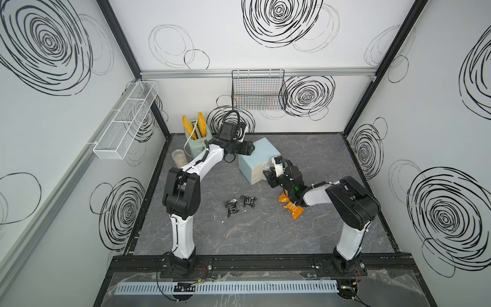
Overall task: Place the cookies into the drawer by color
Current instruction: Open the drawer in the storage box.
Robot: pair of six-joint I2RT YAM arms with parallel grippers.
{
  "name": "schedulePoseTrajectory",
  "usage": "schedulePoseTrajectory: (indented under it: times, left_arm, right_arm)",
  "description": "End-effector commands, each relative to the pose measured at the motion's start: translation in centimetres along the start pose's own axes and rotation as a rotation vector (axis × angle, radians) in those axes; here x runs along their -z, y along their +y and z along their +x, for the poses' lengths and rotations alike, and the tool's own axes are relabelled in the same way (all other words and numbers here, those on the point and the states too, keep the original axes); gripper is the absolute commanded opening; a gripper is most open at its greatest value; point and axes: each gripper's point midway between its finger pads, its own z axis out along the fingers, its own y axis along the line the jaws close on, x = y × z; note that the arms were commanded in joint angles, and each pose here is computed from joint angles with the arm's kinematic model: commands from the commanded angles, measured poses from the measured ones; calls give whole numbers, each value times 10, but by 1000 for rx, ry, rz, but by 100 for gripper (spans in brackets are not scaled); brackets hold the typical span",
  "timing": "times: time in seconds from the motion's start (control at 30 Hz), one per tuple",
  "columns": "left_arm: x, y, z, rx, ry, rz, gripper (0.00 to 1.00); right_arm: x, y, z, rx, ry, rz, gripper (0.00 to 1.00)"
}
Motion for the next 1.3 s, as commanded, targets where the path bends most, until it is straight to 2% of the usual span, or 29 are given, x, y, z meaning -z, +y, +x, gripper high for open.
schedulePoseTrajectory:
  times: [0.0,0.2,0.4,1.27]
  left_arm:
    - [-9,-2,9,5,39,11,74]
    - [-9,-2,9,4,39,10,73]
    - [-8,-2,8,4,38,8,73]
    - [-8,-1,9,6,40,5,73]
  right_arm:
    - [-5,-1,-9,2,-36,-1,43]
    - [-2,0,-8,8,-34,-5,29]
    - [6,0,-8,8,-38,2,23]
    - [42,1,8,-14,-8,4,18]
